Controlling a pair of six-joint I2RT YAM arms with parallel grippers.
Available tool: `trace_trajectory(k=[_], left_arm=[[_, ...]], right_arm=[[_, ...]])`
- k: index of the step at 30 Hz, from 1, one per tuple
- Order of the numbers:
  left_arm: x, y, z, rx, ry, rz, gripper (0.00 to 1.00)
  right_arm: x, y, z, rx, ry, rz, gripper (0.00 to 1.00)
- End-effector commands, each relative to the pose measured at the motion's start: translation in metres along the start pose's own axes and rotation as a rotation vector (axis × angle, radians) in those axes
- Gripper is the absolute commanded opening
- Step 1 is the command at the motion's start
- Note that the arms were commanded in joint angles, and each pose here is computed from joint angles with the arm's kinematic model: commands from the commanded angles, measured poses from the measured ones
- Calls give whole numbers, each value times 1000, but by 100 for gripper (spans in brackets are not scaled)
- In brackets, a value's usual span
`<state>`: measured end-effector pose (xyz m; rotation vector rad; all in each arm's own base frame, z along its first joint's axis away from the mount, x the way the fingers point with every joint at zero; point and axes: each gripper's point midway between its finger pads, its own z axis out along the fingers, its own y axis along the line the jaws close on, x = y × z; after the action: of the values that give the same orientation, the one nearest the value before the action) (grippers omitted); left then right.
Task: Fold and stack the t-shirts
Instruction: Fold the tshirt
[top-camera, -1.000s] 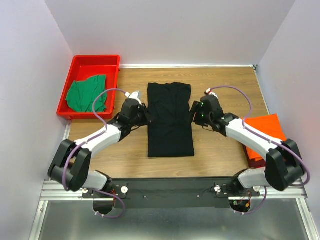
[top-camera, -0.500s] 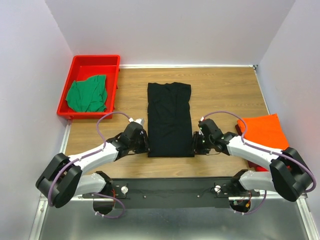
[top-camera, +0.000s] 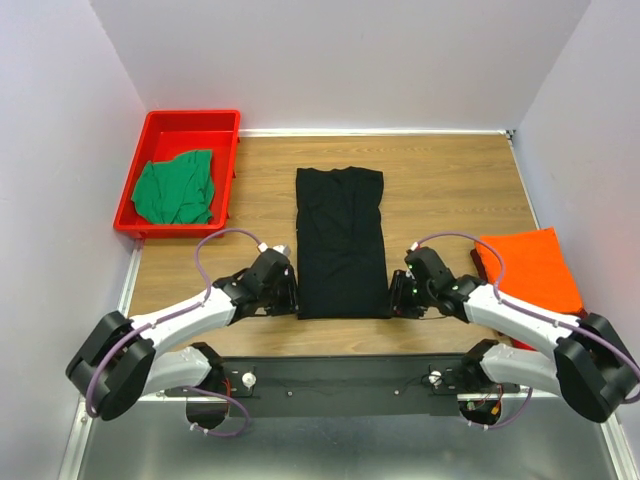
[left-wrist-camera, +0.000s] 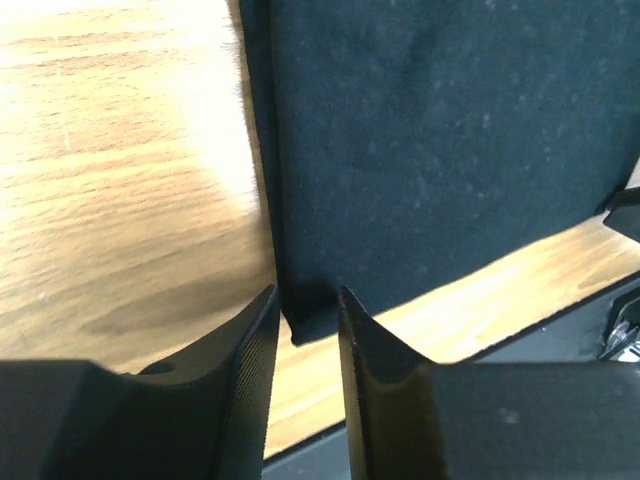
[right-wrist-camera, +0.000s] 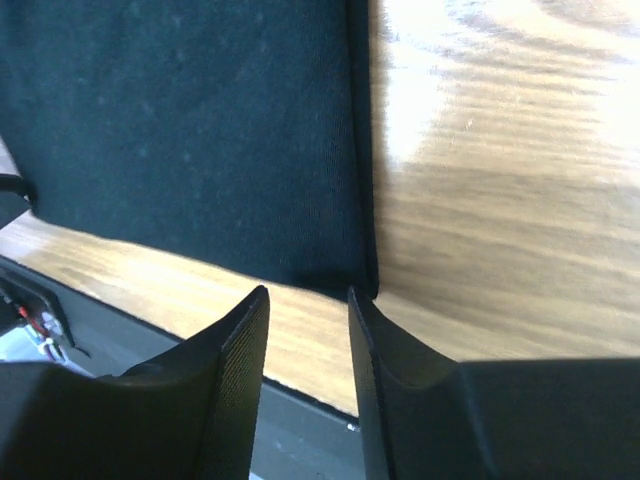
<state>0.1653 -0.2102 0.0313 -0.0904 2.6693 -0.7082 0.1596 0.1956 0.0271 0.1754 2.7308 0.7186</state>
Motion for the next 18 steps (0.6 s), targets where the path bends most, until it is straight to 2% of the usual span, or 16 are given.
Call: trace_trajectory(k=[1,3,8,18], left_arm=[[-5,-3,-16,-17,-20,-12,40],[2,2,-18,-31,0,-37,44],[11,7,-21,-38,8,-112,44],[12,-1,-6,17,13,-107,43]], right_arm=[[5,-7,-13,38,-4,27,47],[2,-9,-16,54,-27,43,50],[2,-20,-21,89,-71,97,50],[-3,-23,-10,108,-88,131,50]])
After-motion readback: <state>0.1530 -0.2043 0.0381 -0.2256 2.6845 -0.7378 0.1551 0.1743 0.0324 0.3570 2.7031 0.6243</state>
